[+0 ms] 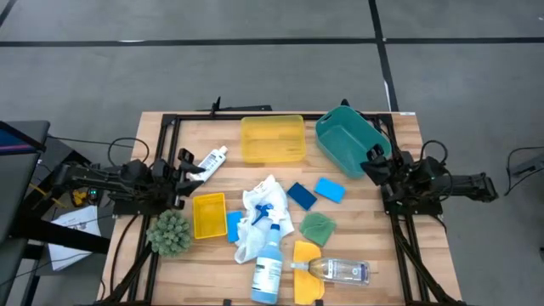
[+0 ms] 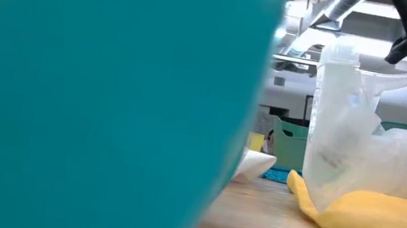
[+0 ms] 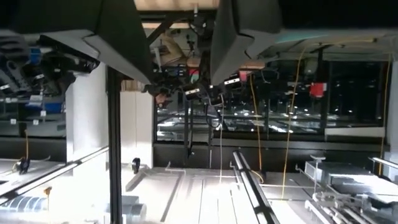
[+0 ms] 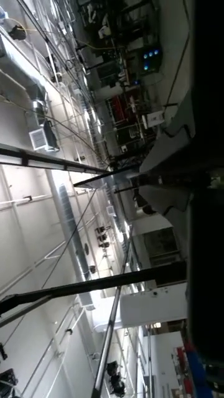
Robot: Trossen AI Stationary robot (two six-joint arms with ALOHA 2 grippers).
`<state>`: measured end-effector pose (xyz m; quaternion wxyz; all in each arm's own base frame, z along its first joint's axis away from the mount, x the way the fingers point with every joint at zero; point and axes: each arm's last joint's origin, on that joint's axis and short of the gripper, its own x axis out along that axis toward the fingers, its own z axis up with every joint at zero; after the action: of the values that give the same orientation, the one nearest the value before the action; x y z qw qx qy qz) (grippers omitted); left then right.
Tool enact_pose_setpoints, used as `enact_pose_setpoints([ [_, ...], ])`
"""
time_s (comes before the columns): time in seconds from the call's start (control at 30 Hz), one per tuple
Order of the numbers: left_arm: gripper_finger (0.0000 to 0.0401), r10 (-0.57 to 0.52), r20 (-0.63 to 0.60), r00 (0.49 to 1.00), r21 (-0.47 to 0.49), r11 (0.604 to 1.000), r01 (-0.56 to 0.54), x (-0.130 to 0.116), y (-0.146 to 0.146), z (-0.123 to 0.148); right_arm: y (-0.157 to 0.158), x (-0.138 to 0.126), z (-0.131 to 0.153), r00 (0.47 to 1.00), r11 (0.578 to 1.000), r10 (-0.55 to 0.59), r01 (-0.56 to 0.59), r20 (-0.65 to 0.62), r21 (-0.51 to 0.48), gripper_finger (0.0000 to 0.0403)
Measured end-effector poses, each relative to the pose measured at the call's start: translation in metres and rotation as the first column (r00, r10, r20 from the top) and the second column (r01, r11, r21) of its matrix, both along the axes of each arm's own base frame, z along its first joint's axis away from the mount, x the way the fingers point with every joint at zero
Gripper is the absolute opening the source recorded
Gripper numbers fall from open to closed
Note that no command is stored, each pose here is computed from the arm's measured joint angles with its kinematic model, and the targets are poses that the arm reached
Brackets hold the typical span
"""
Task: Pick & Place Kitchen Items
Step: Put the white cleaning bottle into the top yellow bin
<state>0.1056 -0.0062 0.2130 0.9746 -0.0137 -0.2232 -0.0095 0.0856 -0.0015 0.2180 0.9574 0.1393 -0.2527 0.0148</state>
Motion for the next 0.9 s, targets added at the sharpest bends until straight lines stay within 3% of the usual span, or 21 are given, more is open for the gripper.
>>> enact_pose_setpoints([
  [0.33,0.0225,0.131,-0.110,0.985,0.013,0.991,-0.131,0.010,0.003,-0.010,-0.003,0.005,-0.004,0.996,0.999,-0.033,0.036,-0.084,0.029,0.0207],
  [0.47,0.0251,0.175,-0.098,0.980,0.026,0.985,-0.173,0.013,0.004,-0.009,-0.004,0.007,-0.007,0.990,0.998,-0.030,0.036,-0.136,0.044,0.0259],
  [0.67,0.0288,0.204,0.008,0.979,0.062,0.977,-0.205,0.013,0.004,0.000,-0.003,0.010,-0.014,0.978,0.992,0.040,-0.014,-0.207,0.126,0.0277],
  [0.9,0.0329,0.196,0.085,0.977,0.105,0.973,-0.204,0.012,0.003,0.006,0.016,0.012,-0.028,0.919,0.936,0.313,-0.256,-0.240,0.241,0.0278],
])
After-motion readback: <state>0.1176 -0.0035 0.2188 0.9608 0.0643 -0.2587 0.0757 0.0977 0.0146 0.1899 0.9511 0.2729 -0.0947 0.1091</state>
